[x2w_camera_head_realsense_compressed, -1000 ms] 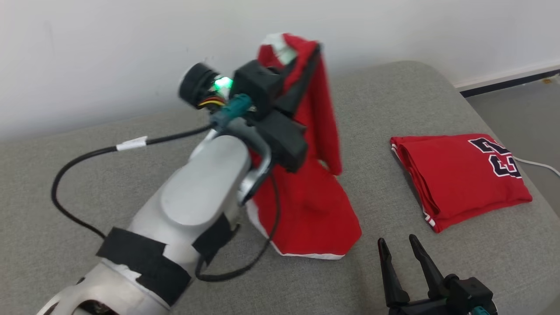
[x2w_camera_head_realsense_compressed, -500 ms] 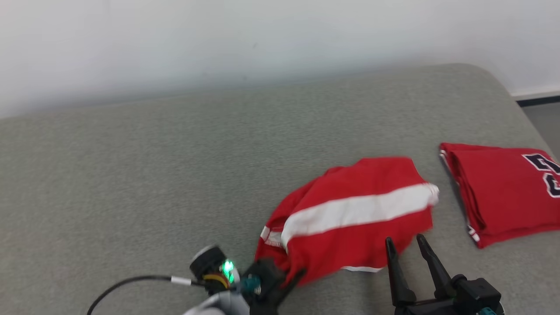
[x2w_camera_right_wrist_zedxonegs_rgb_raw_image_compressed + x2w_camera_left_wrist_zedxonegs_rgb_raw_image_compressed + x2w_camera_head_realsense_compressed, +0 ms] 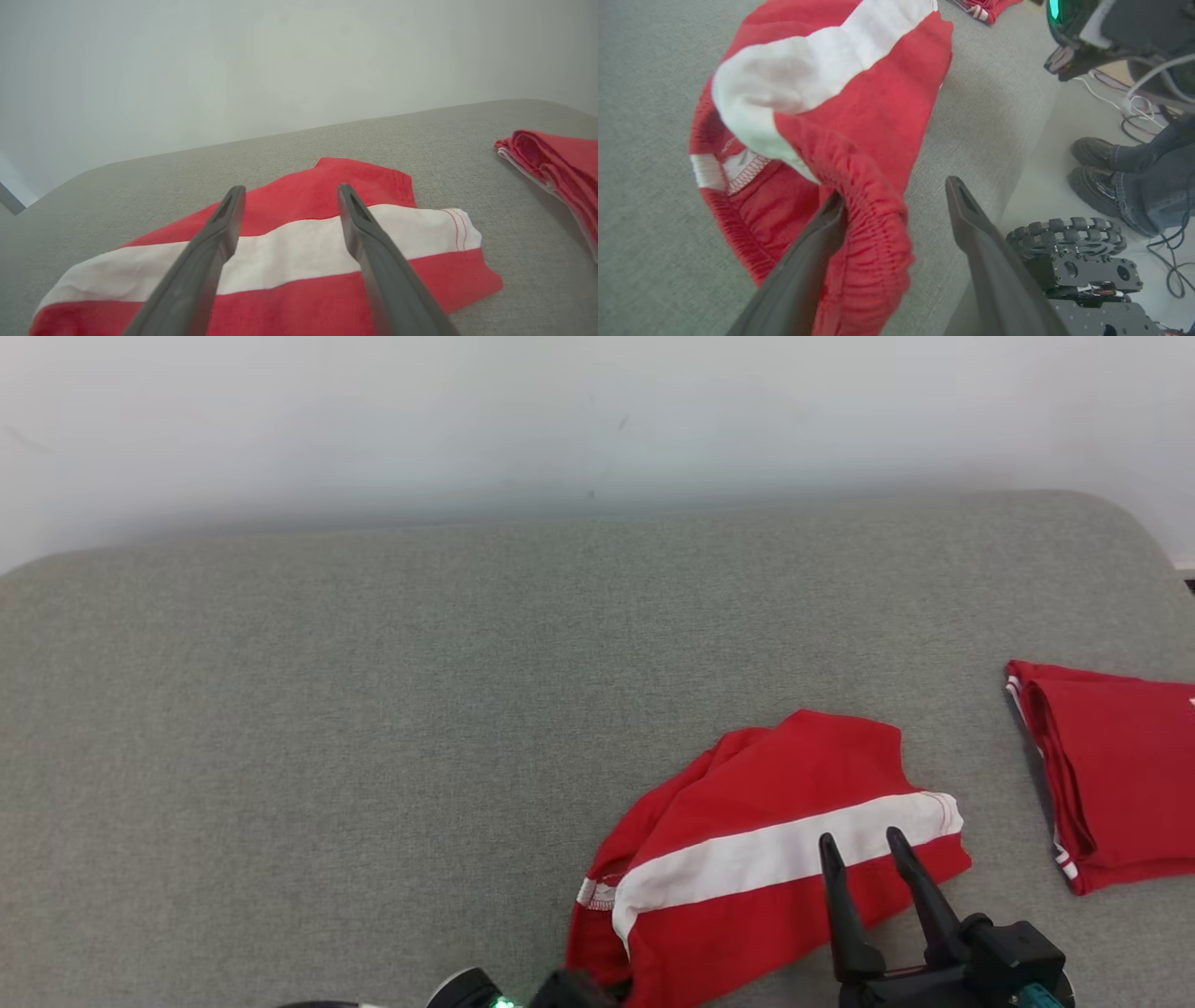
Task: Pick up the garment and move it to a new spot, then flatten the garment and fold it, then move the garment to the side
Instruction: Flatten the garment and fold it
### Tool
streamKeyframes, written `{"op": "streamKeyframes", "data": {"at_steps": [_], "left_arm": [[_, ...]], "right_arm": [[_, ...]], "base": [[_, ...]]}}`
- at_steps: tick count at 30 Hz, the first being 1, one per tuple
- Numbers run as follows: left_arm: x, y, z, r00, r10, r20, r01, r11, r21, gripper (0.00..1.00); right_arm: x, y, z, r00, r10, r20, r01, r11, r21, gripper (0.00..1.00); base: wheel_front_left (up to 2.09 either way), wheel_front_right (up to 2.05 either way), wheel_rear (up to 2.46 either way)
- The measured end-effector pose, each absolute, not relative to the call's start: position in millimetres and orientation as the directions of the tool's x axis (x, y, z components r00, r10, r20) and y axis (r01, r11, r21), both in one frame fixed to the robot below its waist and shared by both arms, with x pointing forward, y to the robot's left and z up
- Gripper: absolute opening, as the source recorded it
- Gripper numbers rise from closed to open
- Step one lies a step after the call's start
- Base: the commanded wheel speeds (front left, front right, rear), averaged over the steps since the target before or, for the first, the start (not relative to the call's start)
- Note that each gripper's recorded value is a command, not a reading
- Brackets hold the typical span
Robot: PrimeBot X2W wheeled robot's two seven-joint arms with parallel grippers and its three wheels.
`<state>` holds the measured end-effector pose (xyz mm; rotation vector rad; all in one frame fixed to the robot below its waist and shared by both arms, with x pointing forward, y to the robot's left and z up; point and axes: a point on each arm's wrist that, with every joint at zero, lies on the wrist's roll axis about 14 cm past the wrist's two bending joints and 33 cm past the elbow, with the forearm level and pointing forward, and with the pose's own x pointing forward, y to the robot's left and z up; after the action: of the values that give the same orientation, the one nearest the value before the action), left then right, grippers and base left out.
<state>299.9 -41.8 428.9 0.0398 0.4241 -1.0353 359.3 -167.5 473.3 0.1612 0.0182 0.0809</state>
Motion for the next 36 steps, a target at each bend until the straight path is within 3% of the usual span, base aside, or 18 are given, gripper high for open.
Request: {"op": "streamKeyframes", "data": {"at_steps": [3, 9, 15, 18, 24, 28, 36], "left_arm": [[303, -43, 442, 0.472, -0.823, -0.316, 0.782, 0.556, -0.281, 1.0], [306, -37, 466, 0.48, -0.83, -0.283, 0.744, 0.556, -0.371, 1.0], [306, -15, 452, 0.506, -0.766, -0.395, 0.758, 0.614, -0.22, 1.0], [314, 1, 439, 0.571, -0.686, -0.451, 0.732, 0.674, -0.1, 1.0], [331, 10, 440, 0.66, -0.623, -0.419, 0.659, 0.749, -0.076, 1.0], [360, 25, 446, 0.733, -0.56, -0.387, 0.616, 0.787, 0.027, 1.0], [378, 1, 440, 0.674, -0.62, -0.401, 0.704, 0.704, 0.094, 1.0]], "right_arm": [[355, -175, 475, 0.998, 0.058, -0.009, -0.056, 0.986, 0.156, 1.0], [347, -186, 476, 1.0, 0.026, -0.006, -0.024, 0.989, 0.149, 1.0], [343, -190, 479, 1.0, 0.01, 0.002, -0.011, 0.989, 0.148, 1.0], [341, -191, 479, 1.0, 0.008, 0.004, -0.008, 0.989, 0.147, 1.0], [342, -190, 480, 1.0, 0.013, 0.007, -0.013, 0.989, 0.148, 1.0], [341, -188, 480, 1.0, 0.016, 0.005, -0.017, 0.989, 0.148, 1.0], [337, -194, 480, 1.0, -0.005, 0.004, 0.005, 0.989, 0.147, 1.0]], "base": [[0.0, 0.0, 0.0], [0.0, 0.0, 0.0], [0.0, 0.0, 0.0], [0.0, 0.0, 0.0], [0.0, 0.0, 0.0], [0.0, 0.0, 0.0], [0.0, 0.0, 0.0]]}}
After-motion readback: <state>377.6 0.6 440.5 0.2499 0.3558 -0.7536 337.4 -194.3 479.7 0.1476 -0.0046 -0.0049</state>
